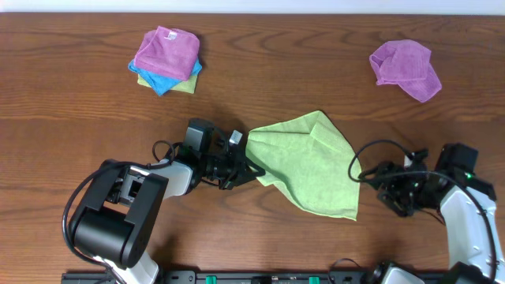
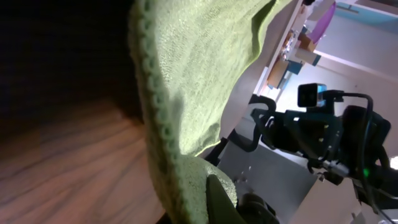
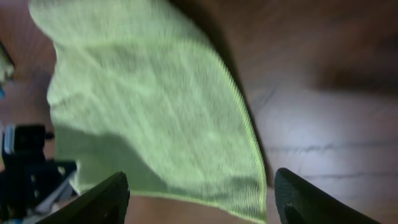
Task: Fold the cloth
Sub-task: 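Grasp the left edge with the left gripper and the right corner with the right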
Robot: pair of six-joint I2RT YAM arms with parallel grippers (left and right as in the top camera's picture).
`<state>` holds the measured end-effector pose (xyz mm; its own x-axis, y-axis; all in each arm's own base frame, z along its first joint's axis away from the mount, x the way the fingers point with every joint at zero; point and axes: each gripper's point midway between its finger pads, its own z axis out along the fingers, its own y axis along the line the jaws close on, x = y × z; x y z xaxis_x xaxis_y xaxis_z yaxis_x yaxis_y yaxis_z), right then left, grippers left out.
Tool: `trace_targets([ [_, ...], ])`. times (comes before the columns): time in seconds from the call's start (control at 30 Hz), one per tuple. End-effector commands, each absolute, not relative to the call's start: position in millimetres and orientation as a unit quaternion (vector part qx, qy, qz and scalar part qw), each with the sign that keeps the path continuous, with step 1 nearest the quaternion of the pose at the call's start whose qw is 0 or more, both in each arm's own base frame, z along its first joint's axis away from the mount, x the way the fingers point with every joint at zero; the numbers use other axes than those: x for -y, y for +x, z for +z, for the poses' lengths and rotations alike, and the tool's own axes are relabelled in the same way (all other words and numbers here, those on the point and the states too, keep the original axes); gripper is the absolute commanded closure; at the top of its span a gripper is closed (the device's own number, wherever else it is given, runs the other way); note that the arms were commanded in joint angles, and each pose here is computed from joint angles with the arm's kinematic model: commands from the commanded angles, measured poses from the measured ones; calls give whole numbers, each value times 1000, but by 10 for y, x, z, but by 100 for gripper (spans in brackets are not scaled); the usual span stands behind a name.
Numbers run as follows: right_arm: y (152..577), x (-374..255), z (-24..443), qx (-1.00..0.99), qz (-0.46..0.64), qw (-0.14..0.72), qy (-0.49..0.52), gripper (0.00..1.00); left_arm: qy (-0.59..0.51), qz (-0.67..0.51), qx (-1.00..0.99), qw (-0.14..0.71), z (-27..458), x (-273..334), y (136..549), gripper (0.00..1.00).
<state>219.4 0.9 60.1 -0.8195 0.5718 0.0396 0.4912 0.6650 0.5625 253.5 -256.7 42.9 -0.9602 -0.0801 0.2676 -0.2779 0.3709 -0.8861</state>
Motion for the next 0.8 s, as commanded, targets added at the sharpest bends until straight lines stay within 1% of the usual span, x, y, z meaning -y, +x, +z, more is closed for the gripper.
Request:
trace_targets([
  [0.0,2074,-147,539,-909,318,60,265,25,93,559,820,84,483,2559,2519,94],
  [0.13,1903,-323,369,-896,351,41,270,25,94,559,819,85,484,2559,2519,94],
  [0.3,1683,-449,168,-888,361,16,283,27,91,562,817,89,497,2563,2505,94],
  [0.4,1646,-465,95,-888,360,17,286,30,90,563,816,90,503,2565,2499,94],
  [0.67,1691,-387,-69,-891,337,43,301,34,86,568,813,97,527,2573,2476,94],
  [0.7,1708,-370,-79,-892,334,47,303,36,86,569,812,97,527,2573,2475,94],
  [0.77,1738,-340,-89,-893,328,53,305,47,86,569,812,97,529,2573,2473,94],
])
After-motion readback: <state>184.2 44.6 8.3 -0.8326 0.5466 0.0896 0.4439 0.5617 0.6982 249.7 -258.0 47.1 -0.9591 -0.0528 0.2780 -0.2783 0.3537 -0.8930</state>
